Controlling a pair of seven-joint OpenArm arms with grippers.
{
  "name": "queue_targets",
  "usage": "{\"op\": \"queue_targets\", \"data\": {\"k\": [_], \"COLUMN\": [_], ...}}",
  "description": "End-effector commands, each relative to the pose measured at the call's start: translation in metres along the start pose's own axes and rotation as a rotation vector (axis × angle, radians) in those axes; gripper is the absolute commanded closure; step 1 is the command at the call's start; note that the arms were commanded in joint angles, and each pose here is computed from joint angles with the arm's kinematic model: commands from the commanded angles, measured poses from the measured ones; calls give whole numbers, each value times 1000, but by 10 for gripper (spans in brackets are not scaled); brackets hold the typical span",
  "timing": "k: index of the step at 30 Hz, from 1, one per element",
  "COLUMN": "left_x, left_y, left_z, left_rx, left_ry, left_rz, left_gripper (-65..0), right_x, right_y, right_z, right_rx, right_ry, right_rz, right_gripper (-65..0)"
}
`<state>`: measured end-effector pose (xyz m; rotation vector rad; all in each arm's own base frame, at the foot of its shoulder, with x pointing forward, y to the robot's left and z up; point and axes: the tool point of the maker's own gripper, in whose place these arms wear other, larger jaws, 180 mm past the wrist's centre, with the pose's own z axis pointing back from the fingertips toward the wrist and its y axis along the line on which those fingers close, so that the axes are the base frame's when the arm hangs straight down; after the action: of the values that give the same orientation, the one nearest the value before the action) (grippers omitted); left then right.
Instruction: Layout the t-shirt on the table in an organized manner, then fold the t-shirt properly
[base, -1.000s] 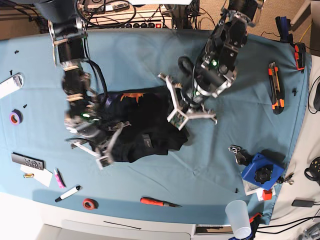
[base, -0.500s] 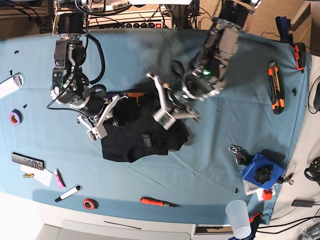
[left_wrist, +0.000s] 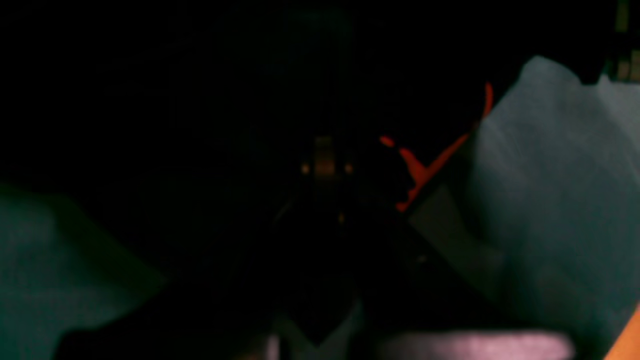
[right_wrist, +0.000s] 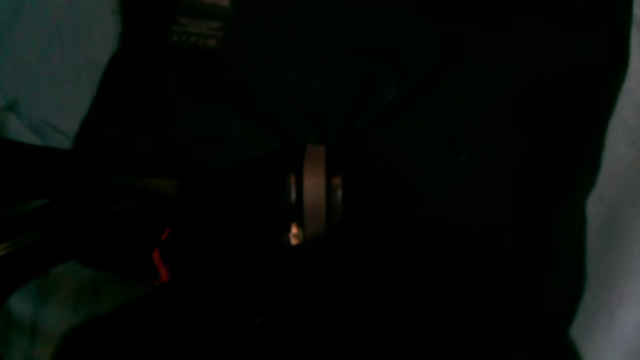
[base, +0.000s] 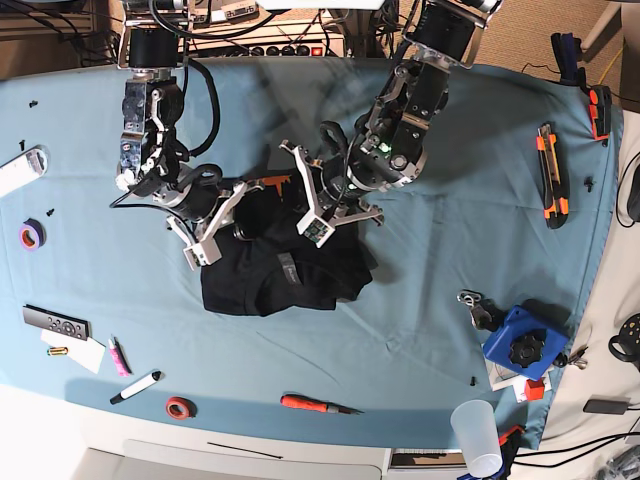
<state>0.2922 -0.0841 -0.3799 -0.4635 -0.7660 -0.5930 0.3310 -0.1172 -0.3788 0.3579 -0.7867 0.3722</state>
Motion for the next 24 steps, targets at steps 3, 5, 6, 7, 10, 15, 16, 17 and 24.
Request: {"op": "queue_targets", "data": {"k": [3, 5, 6, 7, 10, 15, 16, 17, 24], "left_x": [30, 46, 53, 59, 58, 22, 13, 4, -61], "left_y": [5, 12, 16, 19, 30, 79, 90, 98, 126], "left_z": [22, 39, 49, 57, 77, 107, 114, 121, 166], "left_rx": [47, 109, 139, 163, 224, 370, 391, 400, 456], "left_ry": [-35, -56, -69, -87, -119, -66, -53, -39, 69], "left_rz": [-39, -11, 8, 26, 60, 100, 117, 139, 270], "left_gripper": [0, 0, 0, 0, 0, 0, 0, 0, 0], "right_x": [40, 60, 68, 74, 78, 52, 43, 35, -3], "right_y": [-1, -1, -2, -2, -7, -22, -23, -23, -18], "right_z": [25, 46, 56, 66, 92, 121, 126, 131, 166], "right_rx": [-39, -66, -75, -80, -105, -116, -106, -100, -45], "right_ry": [-78, -122, -141, -155, -159, -158, -147, -132, -122], "right_rz": [76, 103, 101, 98, 86, -12, -39, -59, -143], "right_gripper": [0, 0, 0, 0, 0, 0, 0, 0, 0]}}
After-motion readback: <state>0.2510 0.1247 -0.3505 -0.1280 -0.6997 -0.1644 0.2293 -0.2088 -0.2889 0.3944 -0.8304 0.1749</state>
